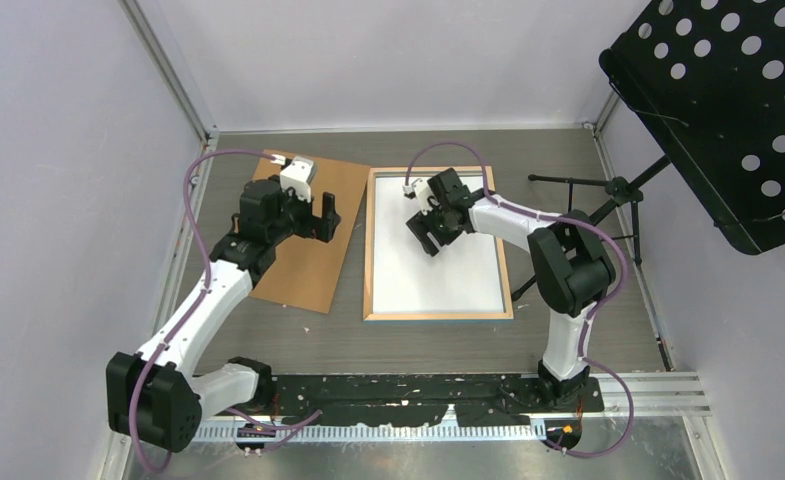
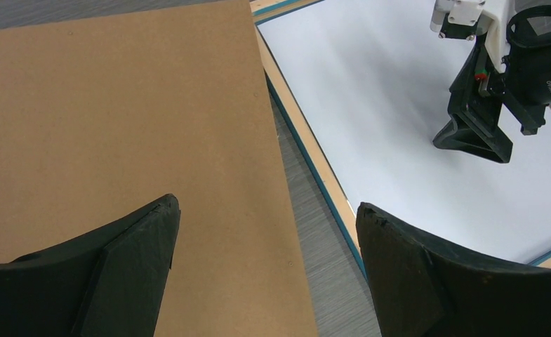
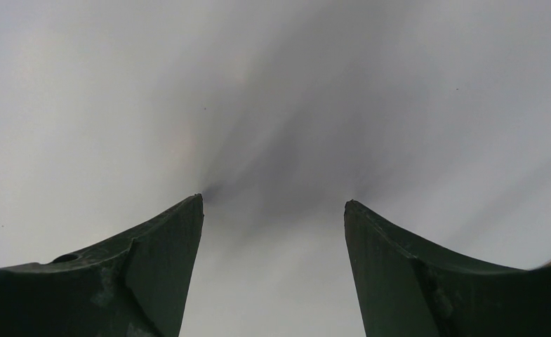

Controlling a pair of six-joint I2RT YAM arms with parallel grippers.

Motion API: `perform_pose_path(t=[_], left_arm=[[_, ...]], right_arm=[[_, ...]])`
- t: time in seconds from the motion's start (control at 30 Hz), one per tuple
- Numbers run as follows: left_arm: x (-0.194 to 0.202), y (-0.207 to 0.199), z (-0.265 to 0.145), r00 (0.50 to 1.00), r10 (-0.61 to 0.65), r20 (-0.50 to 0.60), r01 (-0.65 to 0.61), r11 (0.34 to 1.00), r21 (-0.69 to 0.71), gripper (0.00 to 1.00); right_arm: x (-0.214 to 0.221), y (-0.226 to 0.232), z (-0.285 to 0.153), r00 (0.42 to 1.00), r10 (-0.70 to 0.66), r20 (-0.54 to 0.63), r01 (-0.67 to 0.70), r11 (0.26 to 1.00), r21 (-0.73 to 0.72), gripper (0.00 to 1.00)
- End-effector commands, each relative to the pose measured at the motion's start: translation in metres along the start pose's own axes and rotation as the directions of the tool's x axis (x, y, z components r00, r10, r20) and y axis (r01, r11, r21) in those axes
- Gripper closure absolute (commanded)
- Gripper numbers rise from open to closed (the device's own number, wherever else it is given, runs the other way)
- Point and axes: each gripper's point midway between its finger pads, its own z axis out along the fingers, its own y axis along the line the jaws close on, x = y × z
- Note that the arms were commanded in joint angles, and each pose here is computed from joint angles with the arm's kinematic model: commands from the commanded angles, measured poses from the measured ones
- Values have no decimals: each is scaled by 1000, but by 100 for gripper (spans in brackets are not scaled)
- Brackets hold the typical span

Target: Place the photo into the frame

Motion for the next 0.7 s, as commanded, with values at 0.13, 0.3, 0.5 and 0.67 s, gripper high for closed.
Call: perform_pose_path(t=[0.13, 0.3, 0.5, 0.67], left_arm=[[-14, 12, -13, 999, 36, 34, -34, 998, -53, 5], [-12, 17, -16, 999, 30, 27, -28, 997, -72, 5], [-8, 21, -17, 998, 56, 19, -54, 995, -81, 5], [-5, 26, -17, 999, 52, 12, -50, 993, -105, 2]], right_arm=[[-18, 2, 3, 1000, -21, 2, 21, 1000, 10, 21], [-21, 3, 5, 1000, -25, -3, 25, 1000, 10, 21], [-21, 1, 5, 1000, -23, -7, 23, 999, 25, 21], [-25, -1, -1, 1000, -18, 9, 18, 999, 40, 21]])
